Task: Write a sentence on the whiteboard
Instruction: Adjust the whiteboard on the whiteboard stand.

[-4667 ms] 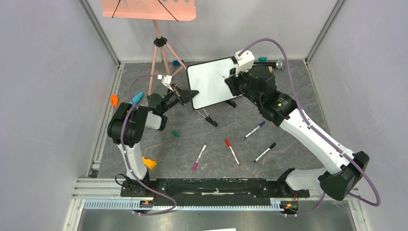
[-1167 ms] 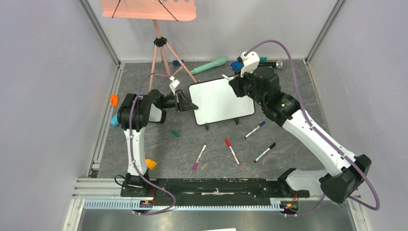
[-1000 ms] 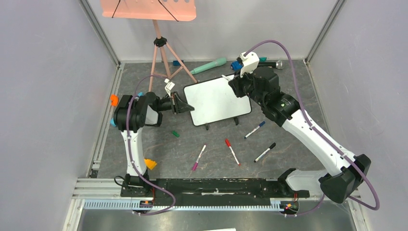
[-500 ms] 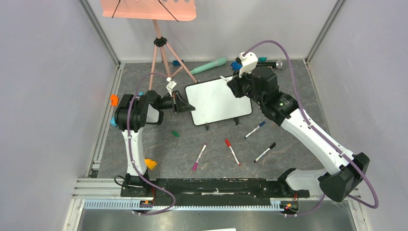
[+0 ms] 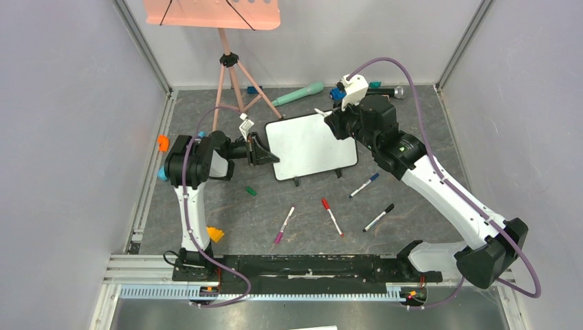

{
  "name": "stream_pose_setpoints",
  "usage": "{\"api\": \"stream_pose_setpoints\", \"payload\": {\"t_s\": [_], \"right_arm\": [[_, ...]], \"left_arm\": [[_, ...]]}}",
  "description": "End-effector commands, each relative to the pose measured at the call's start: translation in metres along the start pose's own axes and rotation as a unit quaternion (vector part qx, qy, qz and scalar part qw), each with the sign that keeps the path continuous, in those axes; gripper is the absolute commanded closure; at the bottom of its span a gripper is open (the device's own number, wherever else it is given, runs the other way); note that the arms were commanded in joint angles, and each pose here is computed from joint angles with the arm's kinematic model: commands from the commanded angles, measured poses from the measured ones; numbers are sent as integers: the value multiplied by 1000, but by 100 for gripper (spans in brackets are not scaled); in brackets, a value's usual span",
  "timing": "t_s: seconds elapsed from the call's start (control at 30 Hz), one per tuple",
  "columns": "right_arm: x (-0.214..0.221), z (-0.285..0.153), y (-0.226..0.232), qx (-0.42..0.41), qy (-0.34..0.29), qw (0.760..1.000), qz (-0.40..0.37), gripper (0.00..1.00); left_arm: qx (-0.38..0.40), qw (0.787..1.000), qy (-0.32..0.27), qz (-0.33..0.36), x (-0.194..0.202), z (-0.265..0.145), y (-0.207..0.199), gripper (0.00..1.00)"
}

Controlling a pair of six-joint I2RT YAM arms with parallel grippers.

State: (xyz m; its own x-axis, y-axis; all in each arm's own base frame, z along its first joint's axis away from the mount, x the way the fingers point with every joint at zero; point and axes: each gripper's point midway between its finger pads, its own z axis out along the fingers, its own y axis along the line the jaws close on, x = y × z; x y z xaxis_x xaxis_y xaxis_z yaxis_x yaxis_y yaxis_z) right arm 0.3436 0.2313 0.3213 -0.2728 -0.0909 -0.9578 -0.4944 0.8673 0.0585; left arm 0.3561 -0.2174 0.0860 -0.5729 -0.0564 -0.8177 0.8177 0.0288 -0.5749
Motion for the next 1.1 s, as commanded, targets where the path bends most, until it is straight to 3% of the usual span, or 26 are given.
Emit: {"api": "stream_pose_setpoints", "payload": {"t_s": [0.0, 0.33, 0.6, 1.07], "right_arm": [[-28, -6, 0, -3, -38, 999, -5, 100], [-21, -7, -1, -3, -31, 999, -6, 100], [-14, -3, 1, -6, -23, 1000, -2, 100], [-6, 4, 3, -7, -19, 999, 28, 100]], "left_arm": [[30, 997, 20, 62, 4, 2, -14, 62], [32, 997, 22, 63, 3, 3, -16, 57], [34, 997, 24, 65, 6, 2, -15, 58], [10, 998, 1, 65, -2, 3, -17, 48]]}}
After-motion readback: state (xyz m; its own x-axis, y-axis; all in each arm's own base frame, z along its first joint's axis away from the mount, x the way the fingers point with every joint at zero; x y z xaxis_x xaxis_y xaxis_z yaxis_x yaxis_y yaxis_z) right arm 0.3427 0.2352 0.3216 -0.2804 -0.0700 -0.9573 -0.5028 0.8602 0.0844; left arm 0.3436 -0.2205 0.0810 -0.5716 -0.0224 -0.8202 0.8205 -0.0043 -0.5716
